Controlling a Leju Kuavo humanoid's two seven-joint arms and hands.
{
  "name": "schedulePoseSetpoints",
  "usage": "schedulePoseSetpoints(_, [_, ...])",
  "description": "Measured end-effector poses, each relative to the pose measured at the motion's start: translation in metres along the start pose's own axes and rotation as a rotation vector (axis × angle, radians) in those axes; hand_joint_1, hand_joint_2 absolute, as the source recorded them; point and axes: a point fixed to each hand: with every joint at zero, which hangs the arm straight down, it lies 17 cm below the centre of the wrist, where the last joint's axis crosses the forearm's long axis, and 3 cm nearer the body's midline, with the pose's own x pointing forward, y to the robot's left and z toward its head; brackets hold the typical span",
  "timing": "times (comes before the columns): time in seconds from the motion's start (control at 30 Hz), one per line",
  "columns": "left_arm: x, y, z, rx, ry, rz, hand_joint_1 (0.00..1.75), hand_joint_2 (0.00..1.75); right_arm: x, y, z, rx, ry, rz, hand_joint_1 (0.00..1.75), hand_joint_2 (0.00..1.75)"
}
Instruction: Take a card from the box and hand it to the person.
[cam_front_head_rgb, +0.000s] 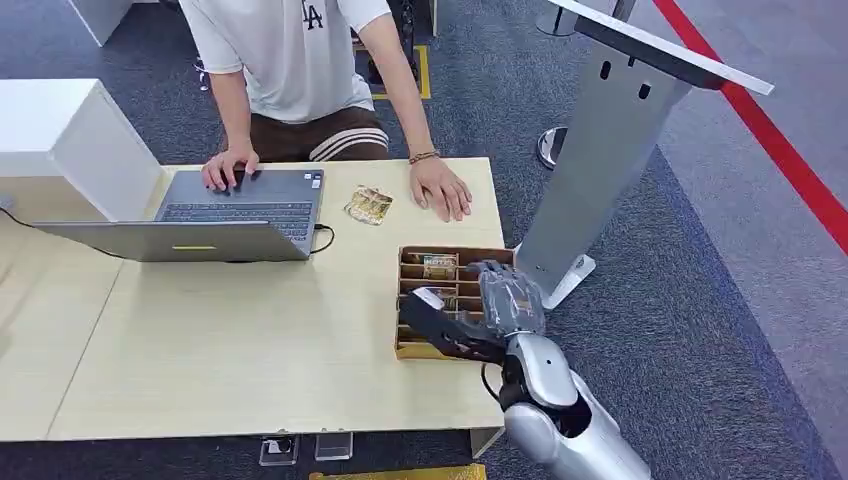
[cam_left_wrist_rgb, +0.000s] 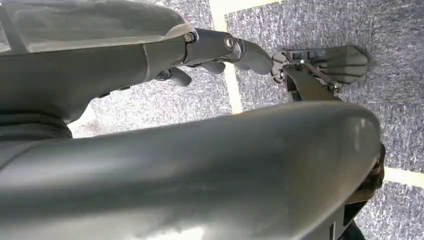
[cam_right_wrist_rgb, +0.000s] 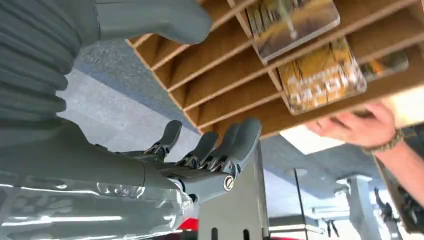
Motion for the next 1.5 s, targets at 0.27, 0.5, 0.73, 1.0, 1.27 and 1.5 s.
schedulePoseSetpoints(0.27, [0.000, 0.000, 0.000, 0.000, 0.000, -0.007, 0.00, 0.00, 0.002, 0.011, -0.003, 0.057, -0.005, 0.061, 0.44, 1.75])
schedulePoseSetpoints(0.5, [0.000, -0.002, 0.000, -0.009, -0.002, -0.013, 0.00, 0.00, 0.010, 0.012, -0.015, 0.079, -0.024, 0.121, 0.52, 1.75])
schedulePoseSetpoints(0.73, [0.001, -0.002, 0.000, -0.012, -0.004, -0.014, 0.00, 0.00, 0.018, 0.014, -0.026, 0.106, -0.043, 0.145, 0.58, 1.75])
schedulePoseSetpoints(1.0, [0.000, -0.002, 0.000, -0.009, 0.000, -0.010, 0.00, 0.00, 0.020, 0.023, -0.027, 0.134, -0.046, 0.143, 0.65, 1.75])
schedulePoseSetpoints(1.27, [0.000, -0.001, 0.000, -0.008, 0.001, -0.008, 0.00, 0.00, 0.019, 0.027, -0.025, 0.137, -0.050, 0.141, 1.05, 1.75])
schedulePoseSetpoints(1.5, [0.000, 0.000, 0.000, -0.002, 0.001, -0.003, 0.00, 0.00, 0.021, 0.027, -0.024, 0.139, -0.055, 0.137, 1.06, 1.75])
